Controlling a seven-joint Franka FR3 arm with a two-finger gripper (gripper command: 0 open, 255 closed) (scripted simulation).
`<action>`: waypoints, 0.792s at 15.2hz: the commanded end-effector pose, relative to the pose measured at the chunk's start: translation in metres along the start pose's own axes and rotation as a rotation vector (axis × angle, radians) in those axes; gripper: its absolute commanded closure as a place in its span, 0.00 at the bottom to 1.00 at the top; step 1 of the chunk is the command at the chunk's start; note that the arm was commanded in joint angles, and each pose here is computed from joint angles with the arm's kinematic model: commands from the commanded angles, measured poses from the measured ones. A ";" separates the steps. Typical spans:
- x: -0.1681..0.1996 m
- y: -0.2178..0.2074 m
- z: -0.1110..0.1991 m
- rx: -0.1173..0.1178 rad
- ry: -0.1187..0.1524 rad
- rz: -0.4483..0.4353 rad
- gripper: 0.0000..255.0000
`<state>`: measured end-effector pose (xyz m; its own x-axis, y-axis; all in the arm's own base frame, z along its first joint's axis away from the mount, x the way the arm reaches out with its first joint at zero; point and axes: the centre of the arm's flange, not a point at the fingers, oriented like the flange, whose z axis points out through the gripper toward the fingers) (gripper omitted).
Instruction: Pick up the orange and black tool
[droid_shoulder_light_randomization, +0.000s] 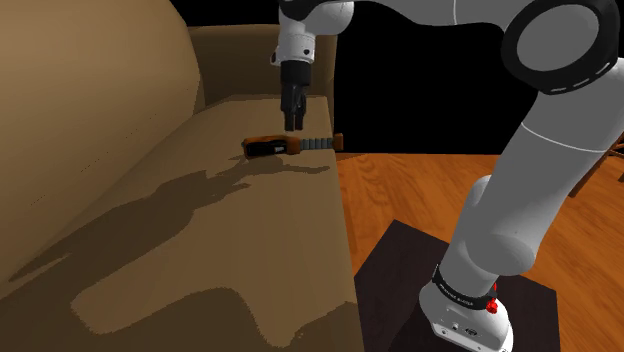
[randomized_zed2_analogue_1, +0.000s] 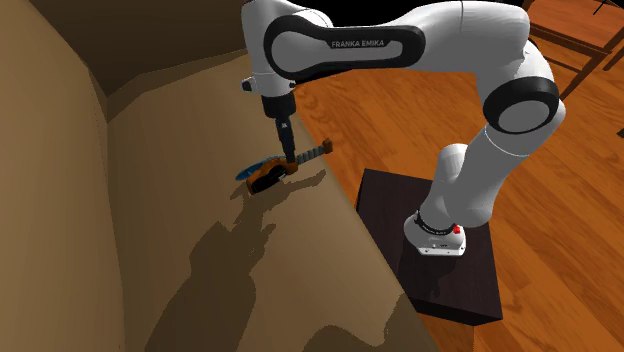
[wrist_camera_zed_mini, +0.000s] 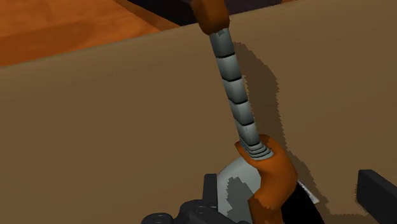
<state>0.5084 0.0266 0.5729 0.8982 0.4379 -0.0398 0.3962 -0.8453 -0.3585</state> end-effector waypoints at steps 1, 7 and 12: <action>0.005 0.004 0.007 0.009 -0.001 -0.012 0.00; 0.007 0.014 0.034 0.009 -0.001 -0.012 0.00; 0.006 0.014 0.035 0.009 -0.001 -0.012 1.00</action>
<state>0.5122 0.0278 0.5376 0.8934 0.4480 -0.0334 0.4061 -0.8372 -0.3663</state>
